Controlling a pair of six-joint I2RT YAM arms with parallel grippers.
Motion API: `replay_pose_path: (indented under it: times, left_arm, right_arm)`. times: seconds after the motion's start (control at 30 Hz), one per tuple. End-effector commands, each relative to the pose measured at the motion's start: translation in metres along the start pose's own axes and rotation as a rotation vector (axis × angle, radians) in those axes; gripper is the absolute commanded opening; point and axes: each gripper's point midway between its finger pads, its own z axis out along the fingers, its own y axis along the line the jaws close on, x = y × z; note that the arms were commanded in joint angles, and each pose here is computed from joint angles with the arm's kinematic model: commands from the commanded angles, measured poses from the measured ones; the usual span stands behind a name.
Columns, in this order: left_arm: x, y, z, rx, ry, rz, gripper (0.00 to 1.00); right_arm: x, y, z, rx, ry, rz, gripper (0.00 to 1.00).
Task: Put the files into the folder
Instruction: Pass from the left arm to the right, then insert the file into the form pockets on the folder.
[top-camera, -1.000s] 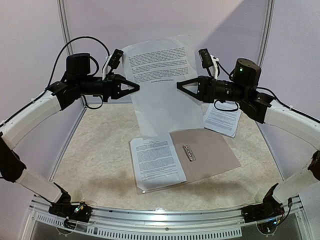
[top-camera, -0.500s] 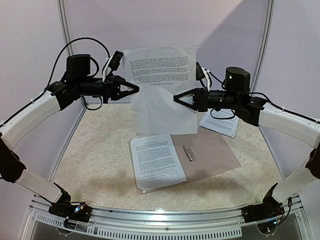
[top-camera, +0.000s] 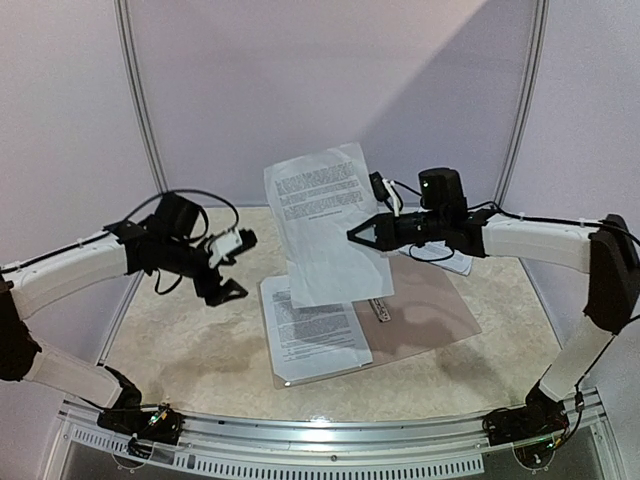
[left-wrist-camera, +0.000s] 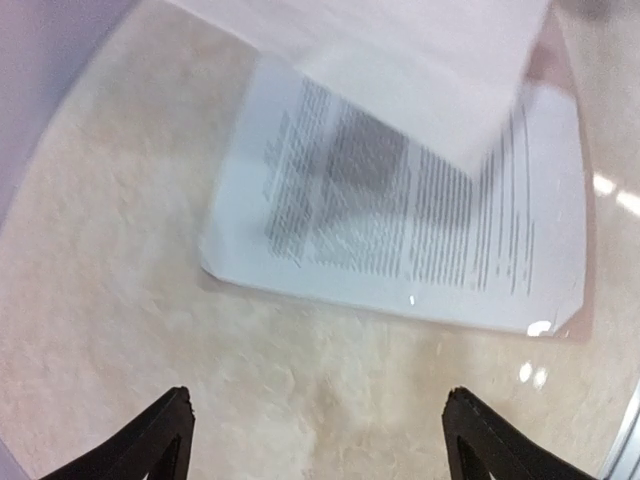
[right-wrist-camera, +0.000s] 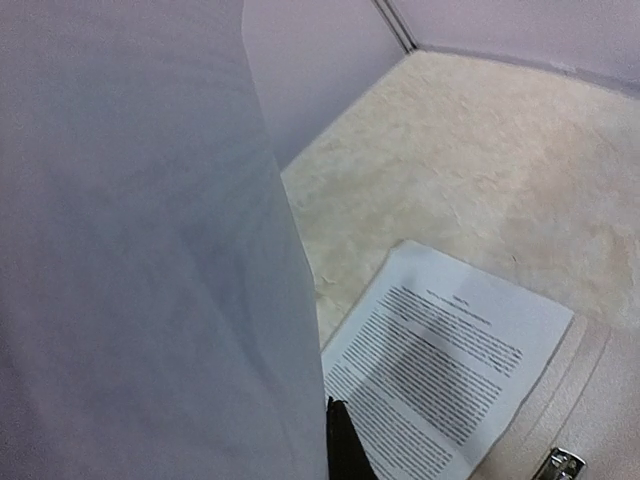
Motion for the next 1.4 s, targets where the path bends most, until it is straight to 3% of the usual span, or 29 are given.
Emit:
replay_pose_path:
  times: [0.0,0.23,0.53,1.17,1.37]
  left_arm:
    - [0.060,-0.030,0.032,0.001,0.175,0.127,0.87]
    - [0.100,-0.080,0.077,0.079,0.244,0.252,0.84]
    - [0.118,-0.108,0.104,0.134,0.267,0.328,0.83]
    - [0.139,-0.122,0.114,0.178,0.334,0.349,0.82]
    - [0.145,-0.122,0.117,0.181,0.354,0.348,0.81]
  right_arm:
    - [0.046,-0.062,0.015,0.048,0.096,0.092,0.00]
    - [0.096,-0.104,0.022,0.092,0.189,0.098,0.00]
    - [0.128,-0.101,0.017,0.041,0.212,0.125,0.00]
    - [0.143,-0.069,0.034,-0.091,0.179,0.327,0.00]
    - [0.158,-0.079,0.050,-0.065,0.207,0.425,0.00]
